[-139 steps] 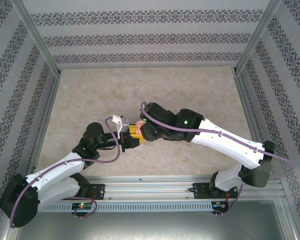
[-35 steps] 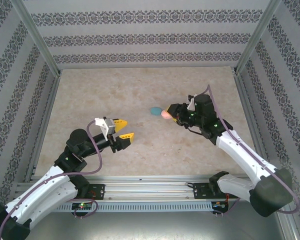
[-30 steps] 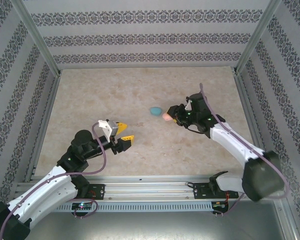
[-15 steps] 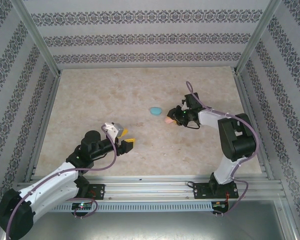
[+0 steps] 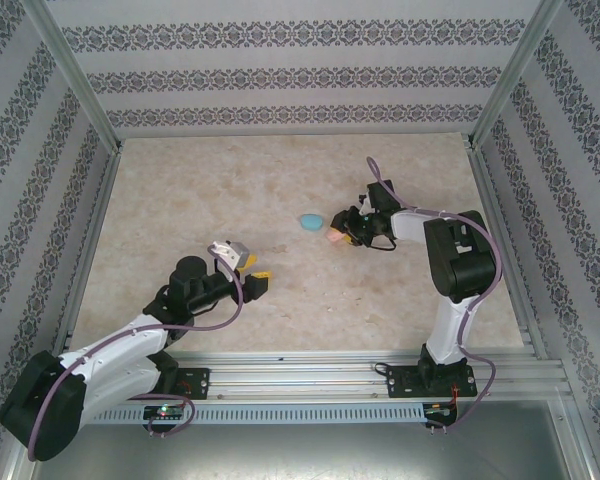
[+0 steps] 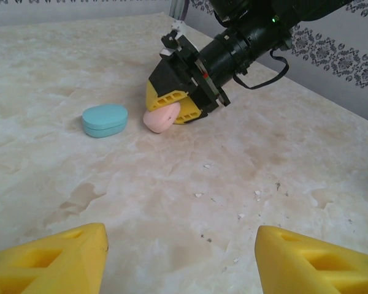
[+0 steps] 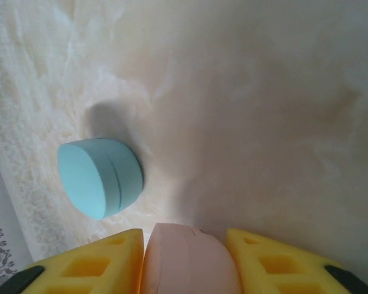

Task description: Insert the wireless bluetooth earbuds into the charging case

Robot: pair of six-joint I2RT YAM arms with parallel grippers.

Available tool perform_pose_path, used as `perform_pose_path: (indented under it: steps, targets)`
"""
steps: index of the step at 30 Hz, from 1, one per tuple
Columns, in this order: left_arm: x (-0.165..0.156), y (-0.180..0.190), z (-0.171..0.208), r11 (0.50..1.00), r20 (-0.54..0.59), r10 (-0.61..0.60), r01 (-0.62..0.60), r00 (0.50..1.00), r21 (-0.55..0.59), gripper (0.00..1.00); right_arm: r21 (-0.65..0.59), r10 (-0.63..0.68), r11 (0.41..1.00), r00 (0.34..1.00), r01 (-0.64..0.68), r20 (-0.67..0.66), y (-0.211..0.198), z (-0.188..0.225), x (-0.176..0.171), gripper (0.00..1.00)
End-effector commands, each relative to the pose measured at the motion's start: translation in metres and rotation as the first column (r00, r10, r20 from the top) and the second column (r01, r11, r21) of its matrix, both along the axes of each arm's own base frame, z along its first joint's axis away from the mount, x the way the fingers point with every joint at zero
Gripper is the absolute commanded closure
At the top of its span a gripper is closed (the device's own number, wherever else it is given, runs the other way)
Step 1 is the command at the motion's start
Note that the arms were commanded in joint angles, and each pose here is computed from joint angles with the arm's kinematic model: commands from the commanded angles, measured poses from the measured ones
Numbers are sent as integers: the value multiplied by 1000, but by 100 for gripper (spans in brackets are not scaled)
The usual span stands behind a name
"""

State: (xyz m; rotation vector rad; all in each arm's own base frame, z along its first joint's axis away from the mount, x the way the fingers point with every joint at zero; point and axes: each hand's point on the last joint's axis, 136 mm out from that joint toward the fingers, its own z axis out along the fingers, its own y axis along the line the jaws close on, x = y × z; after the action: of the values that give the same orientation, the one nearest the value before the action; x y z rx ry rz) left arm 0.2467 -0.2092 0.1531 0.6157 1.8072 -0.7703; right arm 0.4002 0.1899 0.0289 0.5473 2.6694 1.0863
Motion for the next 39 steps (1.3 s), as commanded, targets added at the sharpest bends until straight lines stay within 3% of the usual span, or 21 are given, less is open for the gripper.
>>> perform_pose_path:
  steps: [1,13,20,24,26,27,30,31,32,36,39]
  targets:
    - [3,1,20,1000,64,-6,8,998,-24,39,-75,23,997,999,-26,-30,-4,-1,-18,57]
    - [25,49,35,973,41,218,-221,975,62,35,-291,46,957,990,-5,134,-36,99,-47,33]
    - [34,81,46,930,81,339,-347,937,121,31,-394,47,916,953,78,298,-69,150,-71,31]
    - [42,114,44,863,91,477,-486,874,138,27,-454,48,875,905,166,423,-95,180,-88,24]
    - [45,130,37,818,84,549,-555,832,148,26,-480,51,849,870,221,490,-108,192,-96,14]
    - [47,140,34,789,88,588,-594,804,155,25,-494,60,833,848,249,527,-115,197,-99,3]
    - [49,164,22,698,133,674,-686,726,205,17,-549,121,772,773,321,622,-133,203,-105,2]
    - [49,172,18,667,155,696,-711,701,224,5,-564,135,746,748,355,649,-141,203,-105,2]
    - [49,178,15,639,174,714,-733,678,235,0,-576,148,725,732,378,666,-146,200,-105,2]
    - [53,198,4,544,242,762,-796,601,264,0,-588,164,661,674,466,720,-166,176,-99,2]
    - [58,195,-7,551,285,728,-779,624,298,0,-577,179,643,633,505,753,-174,155,-95,2]
